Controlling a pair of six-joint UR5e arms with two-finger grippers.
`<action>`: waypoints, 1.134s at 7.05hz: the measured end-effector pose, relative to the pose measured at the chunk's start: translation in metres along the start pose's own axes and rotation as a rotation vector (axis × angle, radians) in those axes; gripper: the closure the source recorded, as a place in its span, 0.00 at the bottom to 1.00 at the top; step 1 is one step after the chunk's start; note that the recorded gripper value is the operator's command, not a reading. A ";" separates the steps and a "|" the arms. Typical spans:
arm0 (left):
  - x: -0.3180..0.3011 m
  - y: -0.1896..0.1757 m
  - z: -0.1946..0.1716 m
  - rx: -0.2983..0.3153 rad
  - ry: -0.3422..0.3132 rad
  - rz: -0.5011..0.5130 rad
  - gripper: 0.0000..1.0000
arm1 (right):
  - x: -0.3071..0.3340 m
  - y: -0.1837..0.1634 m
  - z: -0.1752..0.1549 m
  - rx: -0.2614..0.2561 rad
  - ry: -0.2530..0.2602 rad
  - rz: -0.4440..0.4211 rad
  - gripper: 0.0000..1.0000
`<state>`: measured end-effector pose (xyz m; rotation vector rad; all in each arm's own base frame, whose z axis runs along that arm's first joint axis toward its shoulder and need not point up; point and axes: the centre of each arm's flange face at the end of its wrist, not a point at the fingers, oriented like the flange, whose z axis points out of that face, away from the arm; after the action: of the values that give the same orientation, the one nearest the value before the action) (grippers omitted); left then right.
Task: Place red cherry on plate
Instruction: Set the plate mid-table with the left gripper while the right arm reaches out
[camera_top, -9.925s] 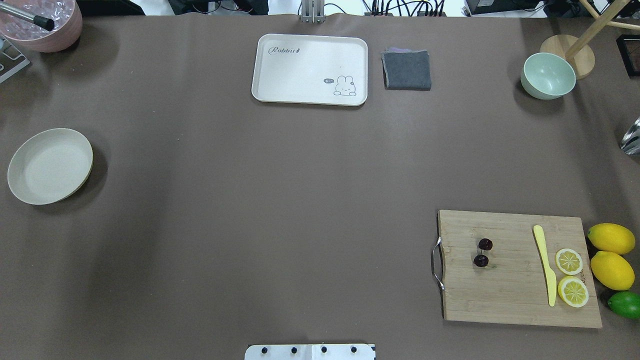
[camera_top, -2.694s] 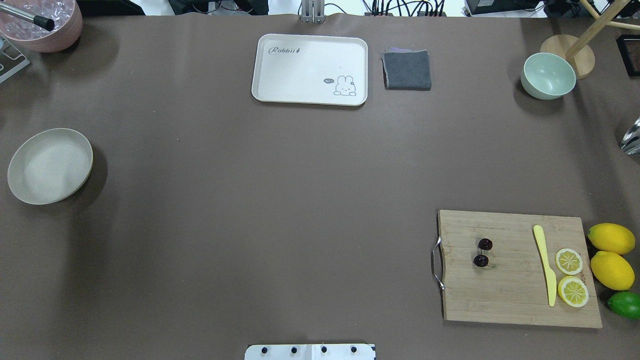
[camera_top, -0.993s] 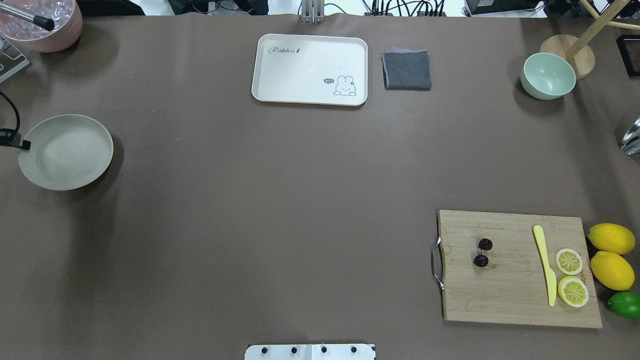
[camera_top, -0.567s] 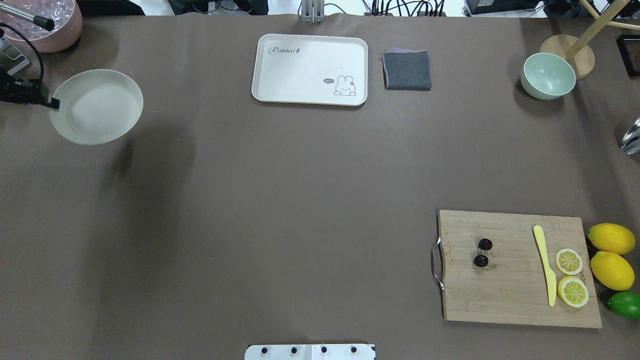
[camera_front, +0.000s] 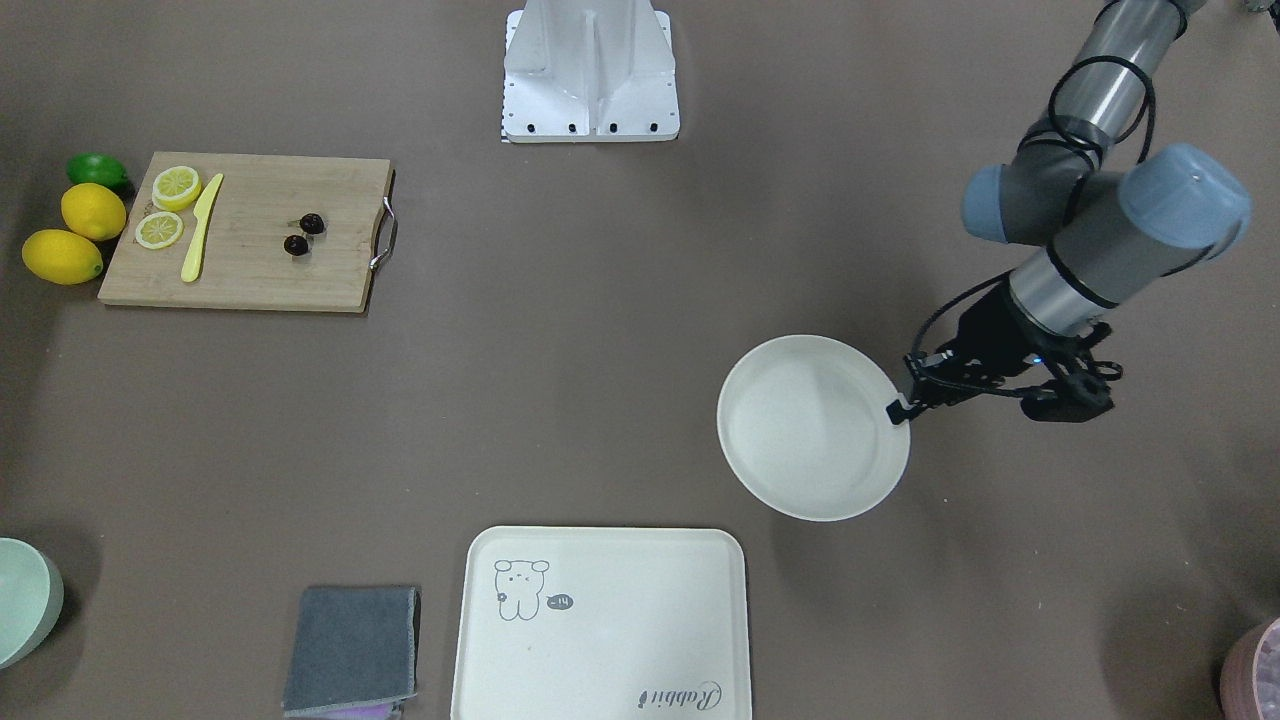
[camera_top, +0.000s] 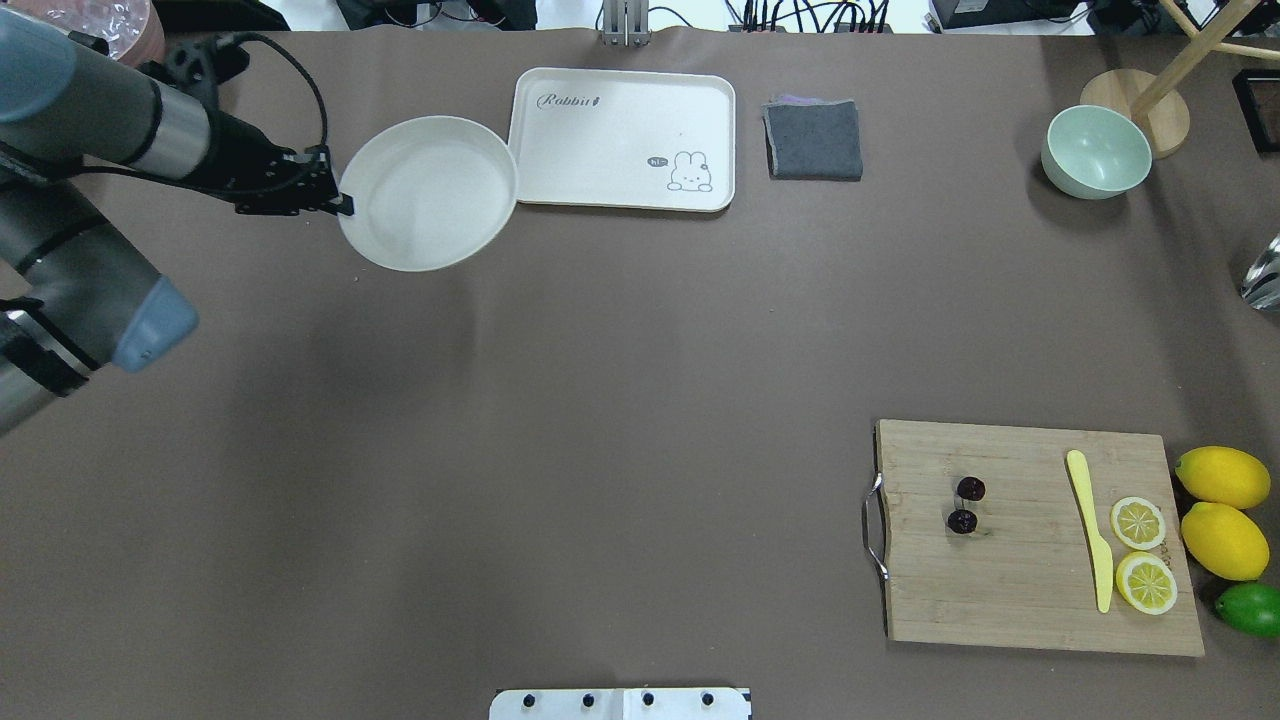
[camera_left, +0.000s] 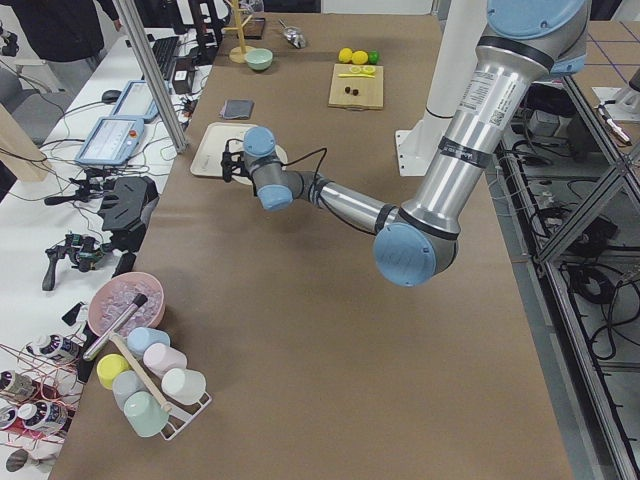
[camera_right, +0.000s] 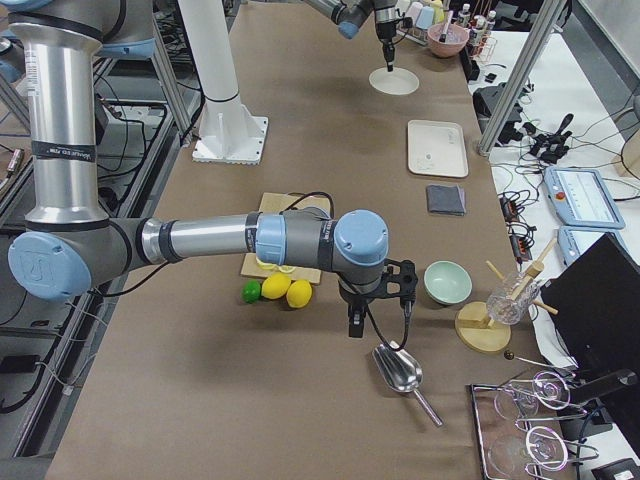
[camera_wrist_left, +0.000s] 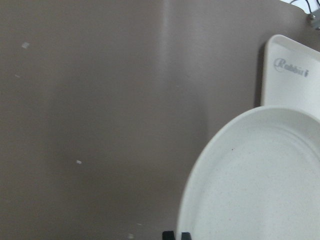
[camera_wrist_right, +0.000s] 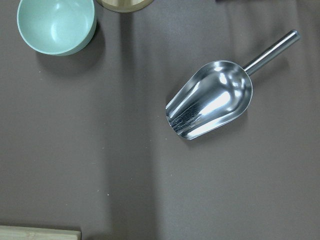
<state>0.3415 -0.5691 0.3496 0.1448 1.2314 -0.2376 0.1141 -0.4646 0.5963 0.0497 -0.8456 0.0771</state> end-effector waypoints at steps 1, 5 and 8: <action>0.041 0.037 0.020 0.007 0.002 -0.003 1.00 | -0.001 0.000 0.000 0.001 0.000 -0.001 0.00; 0.116 0.152 0.107 0.051 -0.048 0.063 1.00 | -0.003 -0.001 0.000 0.001 -0.006 -0.003 0.00; 0.118 0.174 0.134 0.078 -0.076 0.051 0.02 | -0.006 -0.001 -0.001 0.003 -0.021 -0.004 0.00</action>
<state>0.5458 -0.4442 0.2784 0.2327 1.1423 -0.2451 0.1115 -0.4661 0.5913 0.0556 -0.8660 0.0740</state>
